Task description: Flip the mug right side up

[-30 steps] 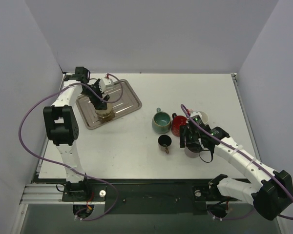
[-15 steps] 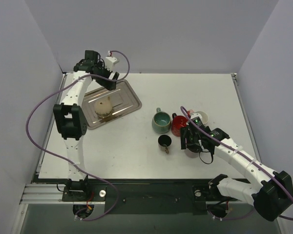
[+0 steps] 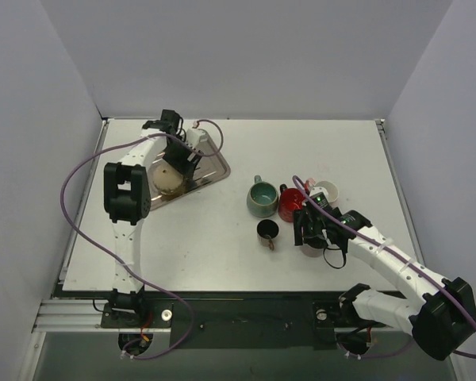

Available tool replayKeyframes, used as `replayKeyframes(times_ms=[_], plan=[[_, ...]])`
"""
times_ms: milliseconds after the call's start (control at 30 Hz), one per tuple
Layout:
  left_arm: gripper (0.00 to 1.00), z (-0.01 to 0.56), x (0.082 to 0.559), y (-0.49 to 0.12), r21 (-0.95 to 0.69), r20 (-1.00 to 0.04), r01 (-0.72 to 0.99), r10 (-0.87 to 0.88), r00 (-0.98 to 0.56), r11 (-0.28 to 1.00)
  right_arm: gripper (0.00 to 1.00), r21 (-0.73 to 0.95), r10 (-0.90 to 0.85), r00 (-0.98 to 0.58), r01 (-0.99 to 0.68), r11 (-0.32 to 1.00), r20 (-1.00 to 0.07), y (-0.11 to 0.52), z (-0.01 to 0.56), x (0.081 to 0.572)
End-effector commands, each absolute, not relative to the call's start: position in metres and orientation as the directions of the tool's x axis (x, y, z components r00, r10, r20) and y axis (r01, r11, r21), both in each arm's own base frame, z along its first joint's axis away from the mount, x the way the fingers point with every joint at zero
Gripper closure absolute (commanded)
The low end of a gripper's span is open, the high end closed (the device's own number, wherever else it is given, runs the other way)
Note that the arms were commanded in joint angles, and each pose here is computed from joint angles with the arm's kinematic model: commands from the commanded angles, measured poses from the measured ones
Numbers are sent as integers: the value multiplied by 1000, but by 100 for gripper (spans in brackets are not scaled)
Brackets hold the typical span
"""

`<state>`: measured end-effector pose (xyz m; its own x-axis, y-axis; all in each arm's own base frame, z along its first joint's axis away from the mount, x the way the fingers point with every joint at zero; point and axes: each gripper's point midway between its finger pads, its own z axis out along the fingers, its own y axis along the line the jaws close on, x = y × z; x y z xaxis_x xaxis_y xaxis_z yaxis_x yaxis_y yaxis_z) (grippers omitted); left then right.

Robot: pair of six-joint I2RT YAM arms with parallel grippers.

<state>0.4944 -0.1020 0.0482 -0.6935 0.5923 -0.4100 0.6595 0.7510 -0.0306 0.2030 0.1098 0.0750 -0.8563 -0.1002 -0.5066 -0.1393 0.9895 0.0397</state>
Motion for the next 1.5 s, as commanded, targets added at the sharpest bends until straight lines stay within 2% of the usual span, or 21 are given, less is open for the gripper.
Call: replayKeyframes(times_ms=[0,200,233,267,467,633,700,733,767,800,833,1000,1133,1200,1233,1333,1400,1467], plan=[[17,86,482,-144,-47,-505,770,650,-568,636,41,17,-102,-844,-130,991,-527,103,78,204],[19,89,473,-161,-62,-523,818,679,-514,572,41,19,-94,-841,-123,992,-533,100,76,200],[21,90,477,-160,-32,-528,819,686,-501,573,41,19,-97,-842,-126,992,-531,100,76,199],[29,92,480,-158,0,-526,822,699,-485,570,41,20,-97,-843,-126,992,-529,100,75,199],[30,94,489,-129,188,-411,838,816,-407,512,41,25,-101,-847,-134,991,-522,101,73,197],[36,79,471,-120,157,-306,881,870,-386,446,41,27,-100,-844,-134,991,-527,102,75,200],[48,74,474,-115,181,-282,877,878,-387,445,41,31,-97,-843,-134,991,-529,103,76,200],[62,73,475,-115,186,-278,876,879,-387,444,41,34,-96,-841,-134,990,-533,103,77,201],[82,74,478,-115,194,-286,873,877,-386,448,41,37,-94,-836,-136,990,-540,104,81,202],[96,77,479,-119,188,-304,868,868,-394,460,40,36,-94,-835,-135,990,-542,104,83,202],[100,83,480,-122,188,-324,865,861,-393,465,40,40,-95,-830,-140,989,-550,105,87,204],[100,129,488,-139,216,-472,837,804,-361,503,36,19,-124,-805,-165,986,-580,104,113,209],[100,202,494,-142,232,-626,765,694,-355,601,35,-6,-160,-768,-199,980,-620,104,143,213],[100,240,492,-145,170,-722,739,593,-356,652,30,7,-183,-726,-250,968,-663,113,164,217],[100,258,487,-154,88,-777,737,509,-370,670,29,15,-193,-700,-280,960,-688,120,175,219],[100,308,464,-167,-53,-863,744,344,-370,666,22,51,-218,-564,-423,905,-797,160,223,225],[100,338,439,-184,-147,-895,782,255,-365,605,20,123,-177,-475,-534,836,-862,196,257,226],[100,367,410,-202,-234,-913,824,175,-369,516,19,237,-61,-415,-628,742,-908,236,290,228]])
